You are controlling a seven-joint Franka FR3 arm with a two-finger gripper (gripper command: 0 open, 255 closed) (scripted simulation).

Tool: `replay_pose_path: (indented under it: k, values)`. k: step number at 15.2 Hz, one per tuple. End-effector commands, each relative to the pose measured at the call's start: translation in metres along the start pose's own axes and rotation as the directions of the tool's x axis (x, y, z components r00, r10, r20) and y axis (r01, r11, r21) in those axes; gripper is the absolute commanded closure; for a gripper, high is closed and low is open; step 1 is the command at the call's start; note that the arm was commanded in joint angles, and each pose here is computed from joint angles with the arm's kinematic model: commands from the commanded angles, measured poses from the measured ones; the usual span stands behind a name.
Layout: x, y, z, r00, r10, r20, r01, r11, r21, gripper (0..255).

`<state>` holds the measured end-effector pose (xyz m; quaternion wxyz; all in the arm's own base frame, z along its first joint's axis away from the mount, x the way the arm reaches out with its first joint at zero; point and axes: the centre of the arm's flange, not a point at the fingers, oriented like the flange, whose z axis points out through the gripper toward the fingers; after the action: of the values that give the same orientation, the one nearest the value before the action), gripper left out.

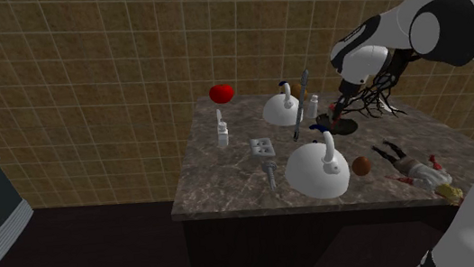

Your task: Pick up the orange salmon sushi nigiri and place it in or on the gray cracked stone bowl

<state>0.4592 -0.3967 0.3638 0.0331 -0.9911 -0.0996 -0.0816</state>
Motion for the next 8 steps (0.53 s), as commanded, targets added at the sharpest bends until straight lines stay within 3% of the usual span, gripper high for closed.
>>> replay_pose_path:
  k: [1, 4, 5, 8]
  values:
    - [-0.0017, -0.0006, 0.0029, 1.000, 0.002, 0.006, -0.002, 1.000, 0.004, 255]
    - [-0.0017, -0.0006, 0.0029, 1.000, 0.002, 0.006, -0.002, 1.000, 0.004, 255]
    - [-0.0013, -0.0007, 0.0026, 1.000, 0.002, 0.006, -0.002, 1.000, 0.004, 0]
    - [-0.0012, -0.0007, 0.0026, 1.000, 0.002, 0.006, -0.002, 1.000, 0.004, 0]
